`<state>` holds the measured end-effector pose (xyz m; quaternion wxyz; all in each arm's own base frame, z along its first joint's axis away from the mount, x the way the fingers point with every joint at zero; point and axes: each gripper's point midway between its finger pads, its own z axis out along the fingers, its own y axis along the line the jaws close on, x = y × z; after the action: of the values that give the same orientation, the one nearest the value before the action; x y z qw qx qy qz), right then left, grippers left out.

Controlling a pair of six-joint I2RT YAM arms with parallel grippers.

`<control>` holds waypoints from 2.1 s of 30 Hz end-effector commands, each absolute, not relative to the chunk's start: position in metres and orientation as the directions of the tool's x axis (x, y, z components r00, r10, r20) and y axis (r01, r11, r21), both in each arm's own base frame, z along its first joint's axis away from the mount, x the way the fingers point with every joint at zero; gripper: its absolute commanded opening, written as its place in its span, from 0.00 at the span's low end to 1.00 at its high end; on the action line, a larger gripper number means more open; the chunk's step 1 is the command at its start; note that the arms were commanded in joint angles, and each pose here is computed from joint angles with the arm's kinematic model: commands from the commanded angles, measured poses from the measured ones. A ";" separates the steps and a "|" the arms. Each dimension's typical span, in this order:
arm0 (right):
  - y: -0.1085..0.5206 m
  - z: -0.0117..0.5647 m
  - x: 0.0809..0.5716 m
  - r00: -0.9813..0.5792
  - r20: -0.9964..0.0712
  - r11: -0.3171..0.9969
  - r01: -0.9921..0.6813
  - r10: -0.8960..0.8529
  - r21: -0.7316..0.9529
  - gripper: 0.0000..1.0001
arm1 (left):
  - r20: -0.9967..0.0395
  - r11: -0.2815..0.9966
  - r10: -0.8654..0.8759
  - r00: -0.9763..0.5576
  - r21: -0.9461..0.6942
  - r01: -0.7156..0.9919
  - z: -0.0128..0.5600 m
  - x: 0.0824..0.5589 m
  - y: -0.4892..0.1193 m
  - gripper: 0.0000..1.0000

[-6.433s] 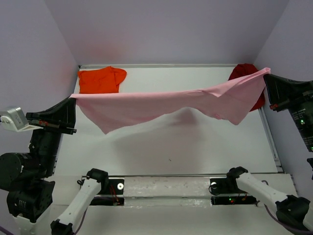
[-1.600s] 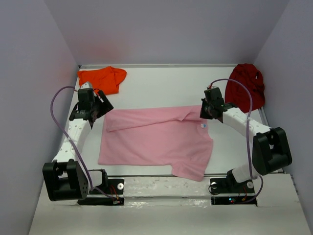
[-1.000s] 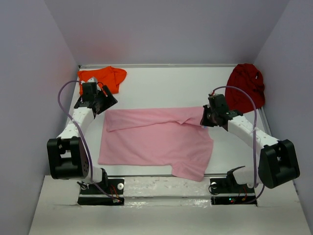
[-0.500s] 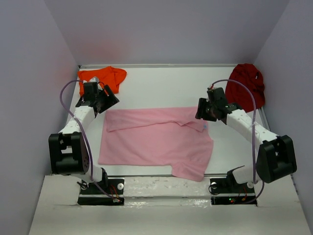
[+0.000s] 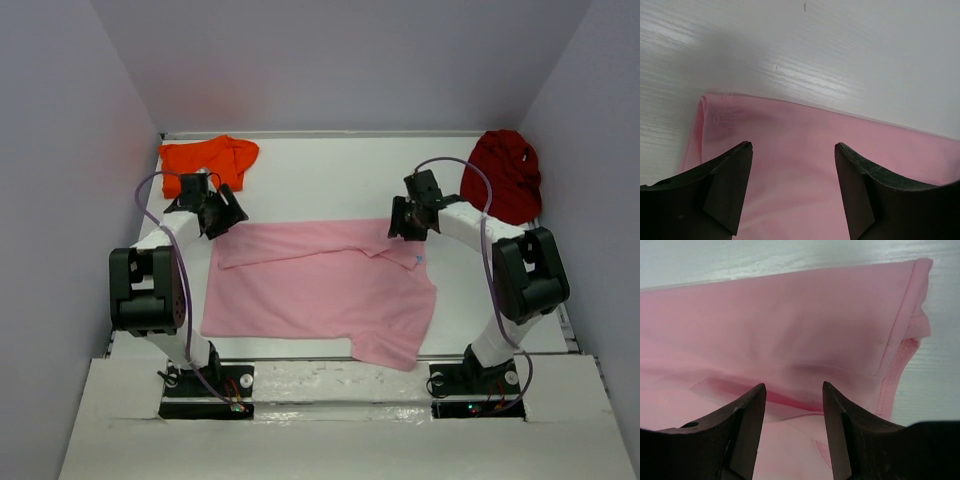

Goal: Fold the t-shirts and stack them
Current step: Fold the tshirt

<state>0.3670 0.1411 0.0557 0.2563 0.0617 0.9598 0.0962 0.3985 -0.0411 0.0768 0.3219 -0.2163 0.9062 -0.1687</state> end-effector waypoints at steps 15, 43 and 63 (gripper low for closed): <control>0.154 0.074 0.411 -0.808 -0.558 0.967 0.055 0.190 0.249 0.53 | -0.531 0.895 -0.447 -0.720 -0.273 -0.353 0.066 0.395 -0.019 0.75; 0.135 0.063 0.462 -0.785 -0.574 0.972 0.187 0.233 0.139 0.52 | -0.589 0.924 -0.362 -0.722 -0.128 -0.359 0.079 0.445 -0.019 0.74; 0.123 0.095 0.417 -0.753 -0.602 0.964 0.193 0.267 0.185 0.51 | -0.655 0.951 -0.231 -0.719 0.003 -0.309 0.107 0.417 -0.035 0.74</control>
<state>0.4214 0.1282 0.0894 0.3164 0.1130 0.9404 0.0533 0.4312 -0.0421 0.0975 0.3408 -0.1577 0.9266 0.0200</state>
